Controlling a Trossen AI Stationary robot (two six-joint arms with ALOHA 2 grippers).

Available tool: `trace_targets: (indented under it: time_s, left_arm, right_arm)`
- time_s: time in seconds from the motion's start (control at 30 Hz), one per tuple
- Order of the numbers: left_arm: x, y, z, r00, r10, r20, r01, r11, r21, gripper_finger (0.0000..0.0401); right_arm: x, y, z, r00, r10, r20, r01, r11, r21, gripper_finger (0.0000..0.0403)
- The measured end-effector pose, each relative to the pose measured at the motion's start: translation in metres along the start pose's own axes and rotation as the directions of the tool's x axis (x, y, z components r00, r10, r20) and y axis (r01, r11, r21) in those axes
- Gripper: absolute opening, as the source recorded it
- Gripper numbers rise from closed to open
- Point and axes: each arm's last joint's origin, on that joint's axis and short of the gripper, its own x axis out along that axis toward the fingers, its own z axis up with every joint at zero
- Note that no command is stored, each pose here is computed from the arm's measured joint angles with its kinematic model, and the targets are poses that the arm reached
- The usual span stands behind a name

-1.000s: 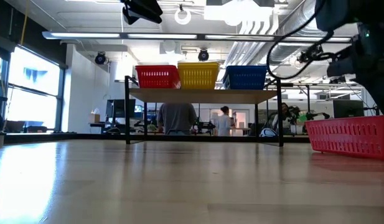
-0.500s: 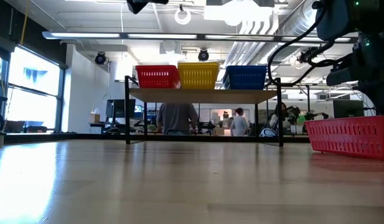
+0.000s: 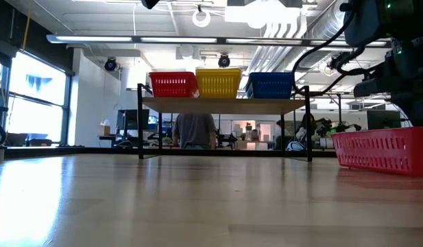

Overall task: Stack baskets on shelf by color
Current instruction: Stack the red bin on the stacked red bins on the shelf

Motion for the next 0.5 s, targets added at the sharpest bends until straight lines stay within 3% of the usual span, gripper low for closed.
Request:
trace_targets:
  time_s: [0.3, 0.5]
  left_arm:
    - [0.000, -0.006, -0.001, 1.000, -0.020, -0.003, 0.020, 0.999, 0.041, 0.0117]
    - [0.000, -0.006, -0.001, 1.000, -0.019, -0.003, 0.020, 0.997, 0.070, 0.0117]
  right_arm:
    - [0.012, 0.015, -0.004, 1.000, -0.007, -0.029, 0.007, 1.000, -0.001, 0.0036]
    - [0.003, 0.026, -0.006, 0.997, 0.074, -0.030, -0.073, 0.997, 0.026, 0.0005]
